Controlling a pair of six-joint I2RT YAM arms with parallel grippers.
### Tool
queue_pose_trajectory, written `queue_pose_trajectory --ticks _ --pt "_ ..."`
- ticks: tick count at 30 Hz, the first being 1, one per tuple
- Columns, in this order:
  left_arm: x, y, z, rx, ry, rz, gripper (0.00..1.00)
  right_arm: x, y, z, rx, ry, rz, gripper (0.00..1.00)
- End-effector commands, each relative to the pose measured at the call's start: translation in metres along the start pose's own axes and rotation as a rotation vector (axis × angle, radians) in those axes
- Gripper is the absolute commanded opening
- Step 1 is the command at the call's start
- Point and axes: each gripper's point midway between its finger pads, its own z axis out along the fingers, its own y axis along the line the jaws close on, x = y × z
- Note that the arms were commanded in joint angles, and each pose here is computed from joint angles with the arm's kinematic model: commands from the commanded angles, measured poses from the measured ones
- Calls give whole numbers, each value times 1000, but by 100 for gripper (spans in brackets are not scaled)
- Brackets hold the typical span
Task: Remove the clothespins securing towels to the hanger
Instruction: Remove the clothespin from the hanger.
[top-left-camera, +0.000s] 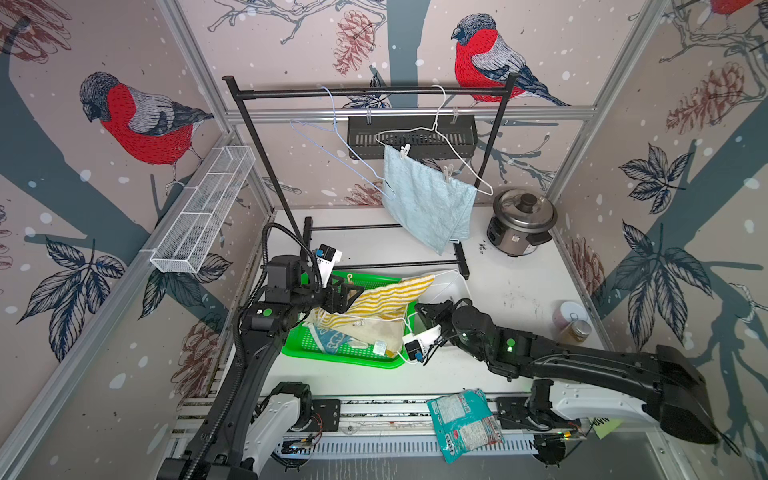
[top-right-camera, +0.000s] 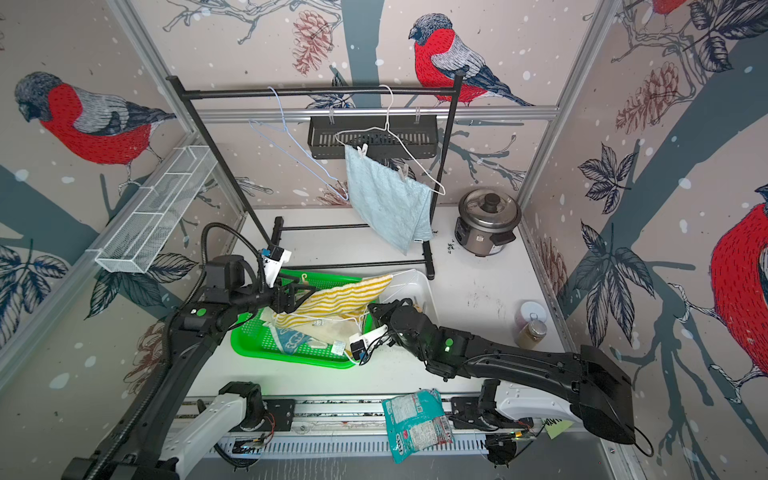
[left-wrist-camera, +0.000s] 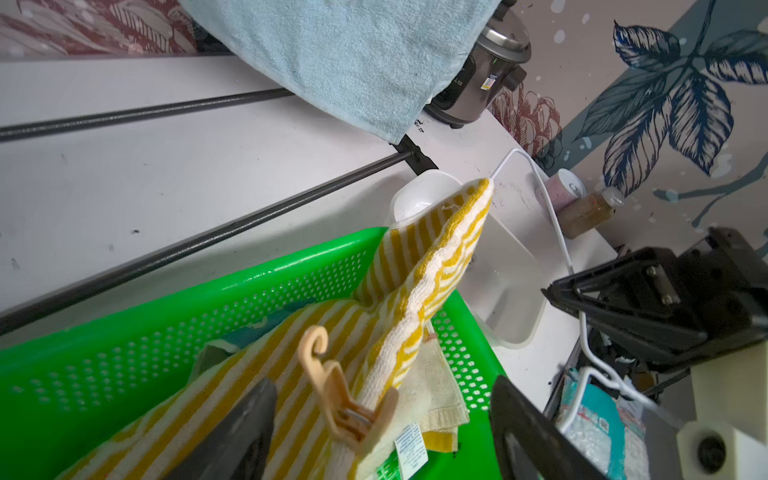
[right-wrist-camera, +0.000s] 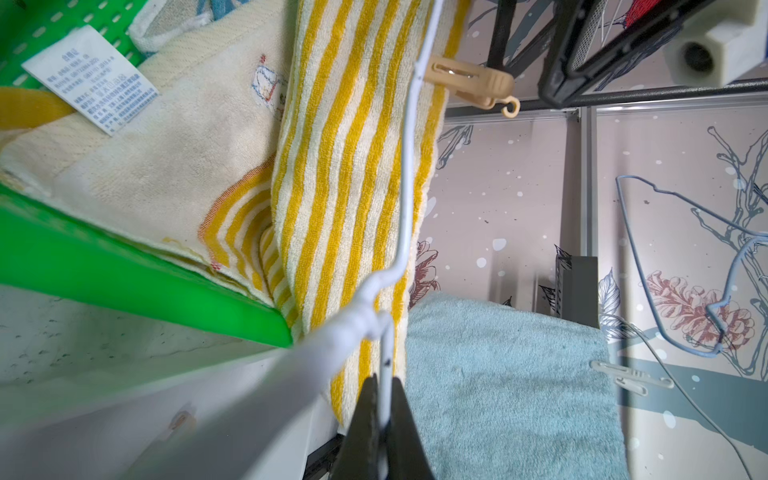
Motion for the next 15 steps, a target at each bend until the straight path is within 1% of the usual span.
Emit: queue_pose_trajectory --ticks 1,4,8,13,15 --pt "-12 -9 -7 7 -97 235 81 -4 -11 -1 33 -19 41 0" --pt "-12 -6 -7 -14 -117 271 81 -4 -11 0 31 -19 41 0" --pt "-4 -5 1 25 -61 270 81 -6 -12 -1 32 -25 38 0" --pt "-7 -8 10 93 -57 246 74 -8 -12 0 36 -31 31 0" --pt "-9 -9 12 119 -54 235 69 -8 -12 0 38 -30 30 0"
